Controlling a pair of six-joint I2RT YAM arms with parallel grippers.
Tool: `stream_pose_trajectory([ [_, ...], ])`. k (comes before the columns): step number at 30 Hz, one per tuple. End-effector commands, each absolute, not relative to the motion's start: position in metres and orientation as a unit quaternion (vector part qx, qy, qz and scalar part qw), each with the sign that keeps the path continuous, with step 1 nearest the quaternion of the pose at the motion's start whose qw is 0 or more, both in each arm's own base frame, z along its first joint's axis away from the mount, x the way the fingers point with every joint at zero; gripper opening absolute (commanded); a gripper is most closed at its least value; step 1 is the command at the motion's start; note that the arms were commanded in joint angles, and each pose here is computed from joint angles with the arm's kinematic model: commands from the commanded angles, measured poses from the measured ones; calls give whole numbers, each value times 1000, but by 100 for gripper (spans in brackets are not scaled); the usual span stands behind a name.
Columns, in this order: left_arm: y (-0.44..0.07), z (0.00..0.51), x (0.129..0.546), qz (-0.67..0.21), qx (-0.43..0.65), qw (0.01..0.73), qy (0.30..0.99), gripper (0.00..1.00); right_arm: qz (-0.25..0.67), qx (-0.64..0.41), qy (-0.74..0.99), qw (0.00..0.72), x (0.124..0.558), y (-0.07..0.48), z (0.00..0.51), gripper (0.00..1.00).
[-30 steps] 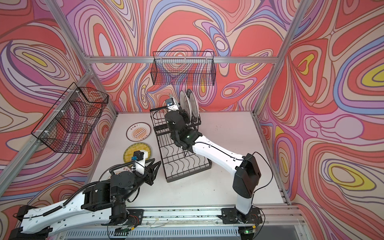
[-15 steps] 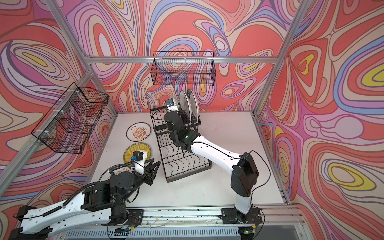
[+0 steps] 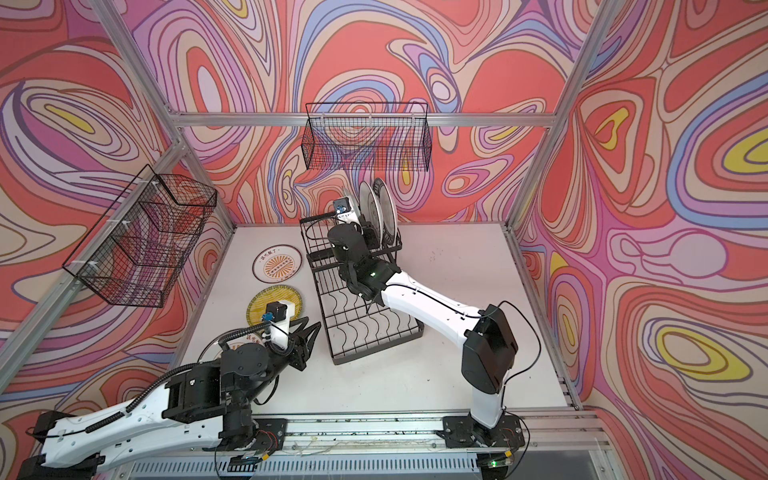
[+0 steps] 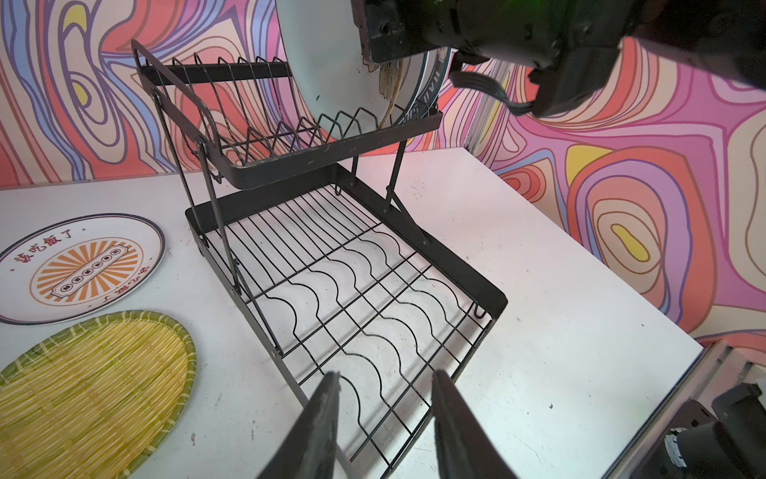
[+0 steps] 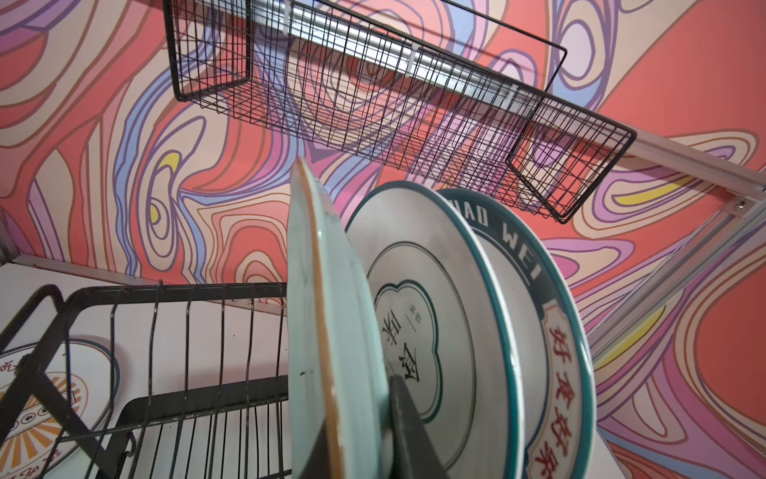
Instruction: Load the plates into the dish rack
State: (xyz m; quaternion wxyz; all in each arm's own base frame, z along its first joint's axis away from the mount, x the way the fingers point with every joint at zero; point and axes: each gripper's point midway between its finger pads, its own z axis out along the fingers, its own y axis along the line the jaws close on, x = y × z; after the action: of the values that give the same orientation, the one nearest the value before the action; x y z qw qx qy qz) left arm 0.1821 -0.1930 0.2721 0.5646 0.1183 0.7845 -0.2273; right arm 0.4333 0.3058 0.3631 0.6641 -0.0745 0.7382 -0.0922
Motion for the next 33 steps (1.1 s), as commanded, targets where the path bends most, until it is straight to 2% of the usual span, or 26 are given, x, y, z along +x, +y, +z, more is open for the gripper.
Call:
stream_pose_trajectory([
  [1,-191,270,181,-222,121,565,786,40,-95,-50,739,665,433,301,369,0],
  [12,-189,270,181,-218,120,565,787,40,-92,-58,762,639,445,302,351,2],
  [19,-188,268,181,-217,118,564,788,40,-88,-58,767,632,449,300,347,17],
  [23,-187,267,181,-216,117,563,789,40,-89,-58,769,630,453,299,347,18],
  [26,-187,267,181,-217,116,563,789,40,-84,-60,768,632,453,301,348,28],
  [33,-187,265,182,-215,116,561,791,40,-79,-67,760,642,455,304,362,33],
])
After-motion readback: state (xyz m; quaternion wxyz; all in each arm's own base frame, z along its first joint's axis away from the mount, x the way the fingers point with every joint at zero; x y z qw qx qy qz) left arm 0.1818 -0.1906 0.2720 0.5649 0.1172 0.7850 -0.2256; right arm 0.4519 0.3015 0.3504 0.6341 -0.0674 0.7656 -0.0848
